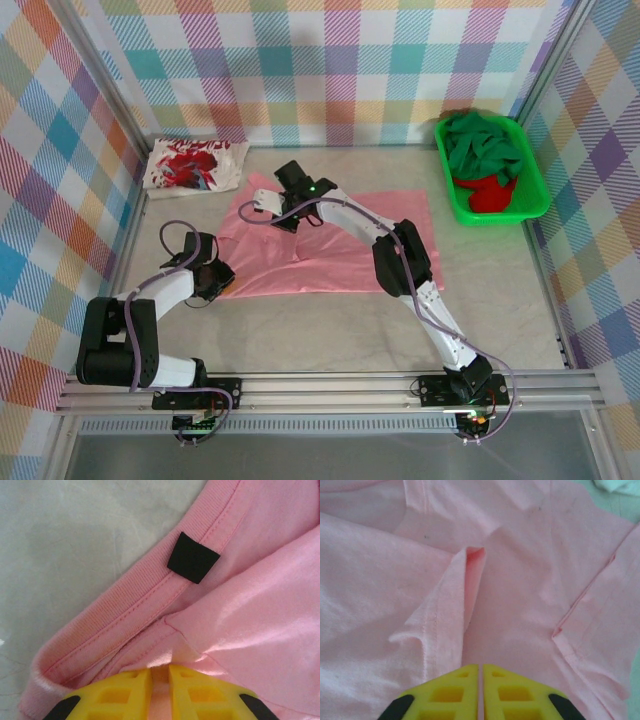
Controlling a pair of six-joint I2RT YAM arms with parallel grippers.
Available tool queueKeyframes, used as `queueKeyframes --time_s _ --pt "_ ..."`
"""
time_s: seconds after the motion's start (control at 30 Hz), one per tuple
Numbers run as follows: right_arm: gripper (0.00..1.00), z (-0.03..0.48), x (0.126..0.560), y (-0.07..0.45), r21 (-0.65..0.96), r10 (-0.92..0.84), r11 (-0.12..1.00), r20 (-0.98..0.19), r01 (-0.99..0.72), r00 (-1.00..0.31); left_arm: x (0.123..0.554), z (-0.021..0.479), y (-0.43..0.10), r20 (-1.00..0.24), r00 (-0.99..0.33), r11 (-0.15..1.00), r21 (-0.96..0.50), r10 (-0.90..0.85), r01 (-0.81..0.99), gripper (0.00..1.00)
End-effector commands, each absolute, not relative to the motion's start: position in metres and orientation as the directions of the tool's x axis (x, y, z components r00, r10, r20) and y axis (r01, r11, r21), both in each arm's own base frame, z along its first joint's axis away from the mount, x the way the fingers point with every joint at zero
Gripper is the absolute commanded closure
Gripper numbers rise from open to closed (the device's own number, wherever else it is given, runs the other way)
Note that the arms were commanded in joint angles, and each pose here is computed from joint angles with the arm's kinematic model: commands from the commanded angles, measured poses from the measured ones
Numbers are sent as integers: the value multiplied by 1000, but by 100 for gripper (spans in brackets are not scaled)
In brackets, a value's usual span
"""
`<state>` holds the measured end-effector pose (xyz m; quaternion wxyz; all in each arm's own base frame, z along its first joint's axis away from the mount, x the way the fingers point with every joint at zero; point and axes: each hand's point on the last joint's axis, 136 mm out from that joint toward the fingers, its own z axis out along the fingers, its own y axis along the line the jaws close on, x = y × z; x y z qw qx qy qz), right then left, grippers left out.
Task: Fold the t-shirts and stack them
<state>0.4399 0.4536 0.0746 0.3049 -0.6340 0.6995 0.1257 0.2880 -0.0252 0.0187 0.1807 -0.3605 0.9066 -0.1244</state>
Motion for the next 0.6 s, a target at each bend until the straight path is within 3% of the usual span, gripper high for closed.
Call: queueKeyframes --time_s 0.0,0.07,0.27,0.4,0.57 --pt "92 65 446 441 -182 -820 204 -568 -962 -67 256 2 -12 -197 -678 705 -247 -708 -664 81" --pt "83 70 450 436 -180 -815 237 -571 -955 -94 257 5 -11 -208 -674 705 -252 -709 -663 81" --pt "77 122 451 424 -126 -742 369 -637 -921 -210 263 18 -10 -234 -665 704 -271 -710 -656 80" --pt "76 150 438 393 67 -603 536 -667 -841 -438 279 48 -8 -302 -648 714 -316 -699 -624 74" --pt "81 142 418 322 344 -340 720 -582 -603 -739 308 106 -12 -407 -649 766 -367 -642 -528 69"
